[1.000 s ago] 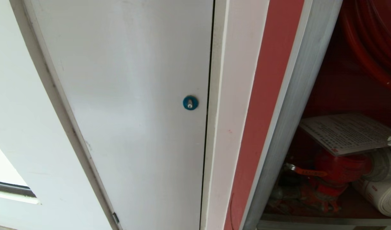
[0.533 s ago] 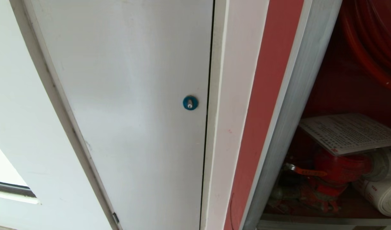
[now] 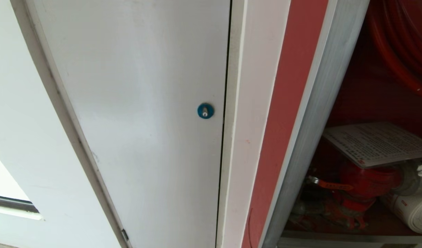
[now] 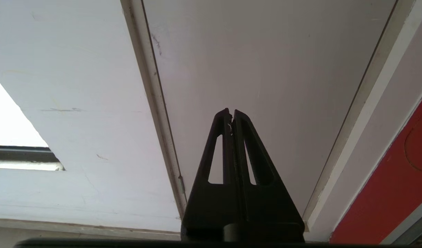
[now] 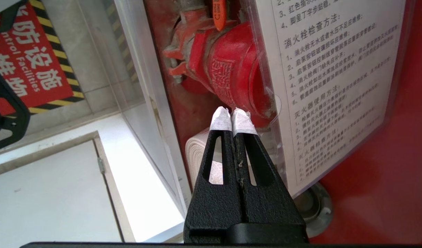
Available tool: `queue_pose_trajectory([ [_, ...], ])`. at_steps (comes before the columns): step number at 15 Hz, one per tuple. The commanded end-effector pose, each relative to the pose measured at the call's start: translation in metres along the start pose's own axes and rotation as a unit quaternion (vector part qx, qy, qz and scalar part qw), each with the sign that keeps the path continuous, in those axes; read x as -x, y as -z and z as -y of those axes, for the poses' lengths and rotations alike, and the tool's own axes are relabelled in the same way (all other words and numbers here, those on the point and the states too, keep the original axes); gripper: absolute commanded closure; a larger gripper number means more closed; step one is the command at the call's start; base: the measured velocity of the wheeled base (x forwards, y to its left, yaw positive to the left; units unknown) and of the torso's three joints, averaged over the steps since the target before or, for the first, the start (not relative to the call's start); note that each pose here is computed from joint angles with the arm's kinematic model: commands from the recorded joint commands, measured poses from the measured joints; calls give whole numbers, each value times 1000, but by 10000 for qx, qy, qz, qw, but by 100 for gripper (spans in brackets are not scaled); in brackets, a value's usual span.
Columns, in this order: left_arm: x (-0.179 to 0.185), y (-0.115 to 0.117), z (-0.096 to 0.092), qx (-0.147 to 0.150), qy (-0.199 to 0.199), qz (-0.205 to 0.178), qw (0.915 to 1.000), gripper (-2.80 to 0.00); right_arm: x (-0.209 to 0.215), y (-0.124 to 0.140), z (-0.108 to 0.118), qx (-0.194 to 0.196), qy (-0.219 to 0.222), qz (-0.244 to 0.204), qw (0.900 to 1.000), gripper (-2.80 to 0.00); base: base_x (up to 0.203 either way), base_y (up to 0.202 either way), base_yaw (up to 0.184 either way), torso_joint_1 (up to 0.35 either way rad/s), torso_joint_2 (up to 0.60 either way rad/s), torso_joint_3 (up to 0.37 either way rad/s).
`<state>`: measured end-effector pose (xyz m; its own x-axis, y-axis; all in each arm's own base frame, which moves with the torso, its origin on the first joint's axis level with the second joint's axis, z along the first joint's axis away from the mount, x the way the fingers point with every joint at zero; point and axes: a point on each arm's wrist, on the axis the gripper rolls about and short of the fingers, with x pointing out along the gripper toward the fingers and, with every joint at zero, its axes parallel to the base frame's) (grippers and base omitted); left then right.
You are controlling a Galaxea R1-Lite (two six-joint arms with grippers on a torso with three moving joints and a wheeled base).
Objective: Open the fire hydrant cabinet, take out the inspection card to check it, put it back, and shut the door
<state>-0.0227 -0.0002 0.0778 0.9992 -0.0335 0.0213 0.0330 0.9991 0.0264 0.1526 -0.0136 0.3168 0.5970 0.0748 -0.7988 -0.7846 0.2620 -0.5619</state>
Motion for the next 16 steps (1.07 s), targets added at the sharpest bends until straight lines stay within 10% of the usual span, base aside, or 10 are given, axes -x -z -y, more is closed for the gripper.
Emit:
queue_pose_trajectory([
  [1,-1,4,0,1,3,-68,10000,0,-7,0,5,16,-63,49,10000,0,0,0,0,0,0,0],
  [16,-1,4,0,1,3,-68,10000,0,-13,-3,25,-350,155,217,9990,0,0,0,0,0,0,0],
])
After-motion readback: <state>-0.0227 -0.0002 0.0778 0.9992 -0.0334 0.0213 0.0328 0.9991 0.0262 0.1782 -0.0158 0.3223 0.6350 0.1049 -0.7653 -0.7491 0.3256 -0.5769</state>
